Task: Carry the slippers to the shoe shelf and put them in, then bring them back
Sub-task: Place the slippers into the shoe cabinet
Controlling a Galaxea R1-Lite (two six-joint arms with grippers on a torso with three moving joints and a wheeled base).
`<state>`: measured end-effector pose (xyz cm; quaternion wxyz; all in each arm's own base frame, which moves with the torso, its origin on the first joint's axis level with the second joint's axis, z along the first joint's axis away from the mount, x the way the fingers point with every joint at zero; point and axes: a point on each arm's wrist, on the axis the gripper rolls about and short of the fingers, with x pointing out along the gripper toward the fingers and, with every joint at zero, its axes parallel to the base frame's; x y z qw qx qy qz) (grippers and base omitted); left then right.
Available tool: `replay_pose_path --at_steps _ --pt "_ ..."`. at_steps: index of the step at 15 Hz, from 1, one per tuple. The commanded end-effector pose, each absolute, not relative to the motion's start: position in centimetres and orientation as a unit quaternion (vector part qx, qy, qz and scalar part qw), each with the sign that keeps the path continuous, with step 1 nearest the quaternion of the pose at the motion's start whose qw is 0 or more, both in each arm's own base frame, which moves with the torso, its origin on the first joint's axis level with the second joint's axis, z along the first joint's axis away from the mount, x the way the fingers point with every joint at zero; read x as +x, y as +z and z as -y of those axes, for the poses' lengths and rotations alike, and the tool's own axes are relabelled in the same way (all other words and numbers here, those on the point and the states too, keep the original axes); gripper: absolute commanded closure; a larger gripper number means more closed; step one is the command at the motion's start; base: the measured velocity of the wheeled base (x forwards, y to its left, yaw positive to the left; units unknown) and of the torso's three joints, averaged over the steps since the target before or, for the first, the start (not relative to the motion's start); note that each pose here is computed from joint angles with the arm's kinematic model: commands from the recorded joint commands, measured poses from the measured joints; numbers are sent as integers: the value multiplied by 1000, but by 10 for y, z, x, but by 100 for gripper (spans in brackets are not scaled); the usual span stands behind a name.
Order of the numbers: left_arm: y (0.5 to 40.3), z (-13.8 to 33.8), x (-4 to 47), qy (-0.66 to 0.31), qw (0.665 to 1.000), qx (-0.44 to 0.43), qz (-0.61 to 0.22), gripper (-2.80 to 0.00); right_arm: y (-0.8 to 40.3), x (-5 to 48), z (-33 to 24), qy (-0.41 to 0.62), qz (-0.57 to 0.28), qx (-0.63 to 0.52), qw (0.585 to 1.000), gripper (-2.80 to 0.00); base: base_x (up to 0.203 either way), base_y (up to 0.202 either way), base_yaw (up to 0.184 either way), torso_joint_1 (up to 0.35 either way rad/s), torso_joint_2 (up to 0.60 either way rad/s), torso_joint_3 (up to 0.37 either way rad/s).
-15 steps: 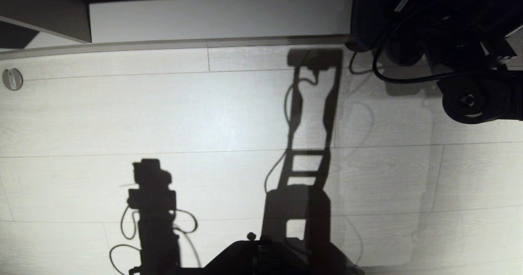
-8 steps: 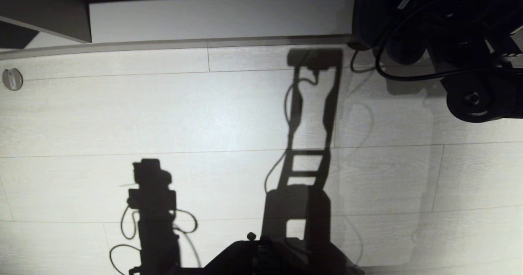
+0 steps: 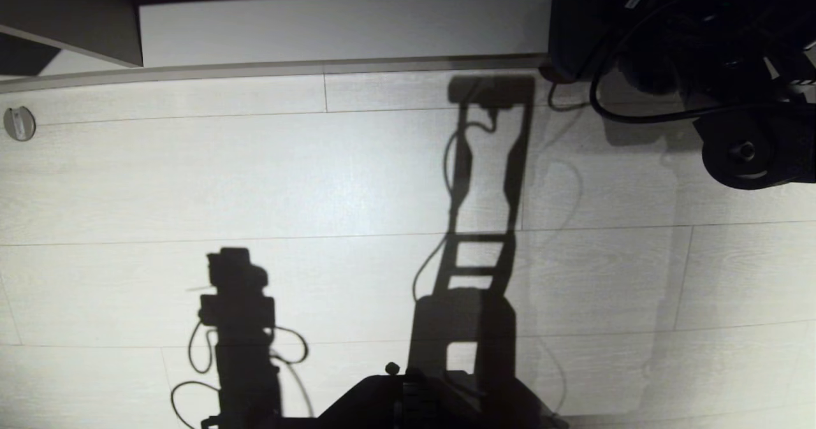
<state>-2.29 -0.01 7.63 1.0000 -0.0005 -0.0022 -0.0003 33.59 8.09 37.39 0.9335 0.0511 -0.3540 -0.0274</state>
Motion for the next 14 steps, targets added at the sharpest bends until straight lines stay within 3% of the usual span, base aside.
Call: replay_pose_path --at_steps 1,14 --pt "76 0 -23 0 1000 -1 2 0 375 335 -81 -28 357 52 932 -280 0 0 0 0 0 0" --pt "76 0 -23 0 1000 -1 2 0 365 314 -75 -27 322 42 945 -280 0 0 0 0 0 0"
